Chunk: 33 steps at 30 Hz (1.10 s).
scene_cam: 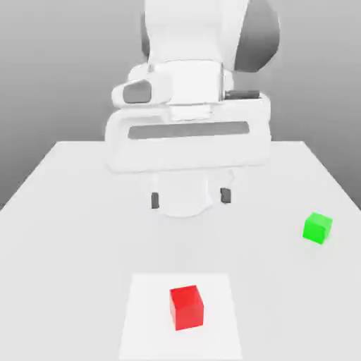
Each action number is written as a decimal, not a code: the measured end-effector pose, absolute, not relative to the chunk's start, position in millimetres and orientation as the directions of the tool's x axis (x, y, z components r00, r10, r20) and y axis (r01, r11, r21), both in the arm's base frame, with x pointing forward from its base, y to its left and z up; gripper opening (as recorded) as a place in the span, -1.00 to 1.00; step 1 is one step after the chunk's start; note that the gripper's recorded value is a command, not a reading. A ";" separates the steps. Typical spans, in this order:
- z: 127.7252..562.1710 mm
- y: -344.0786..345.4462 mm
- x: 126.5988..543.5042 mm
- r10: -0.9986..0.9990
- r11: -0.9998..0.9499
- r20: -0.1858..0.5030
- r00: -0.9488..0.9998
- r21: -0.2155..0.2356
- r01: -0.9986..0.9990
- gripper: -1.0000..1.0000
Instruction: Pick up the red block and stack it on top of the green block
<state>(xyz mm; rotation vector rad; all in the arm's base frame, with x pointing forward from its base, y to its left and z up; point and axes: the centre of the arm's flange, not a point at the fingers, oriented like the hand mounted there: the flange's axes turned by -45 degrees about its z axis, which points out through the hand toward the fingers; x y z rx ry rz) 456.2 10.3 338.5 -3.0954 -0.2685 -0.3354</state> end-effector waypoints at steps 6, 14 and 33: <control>221.4 10.8 422.4 0.230 -0.973 0.025 0.973 0.001 0.230 0.00; 150.9 10.2 416.4 0.238 -0.971 0.000 0.971 0.001 0.238 -1.00; 227.6 202.9 341.5 0.655 -0.756 0.006 0.756 -0.025 0.655 -1.00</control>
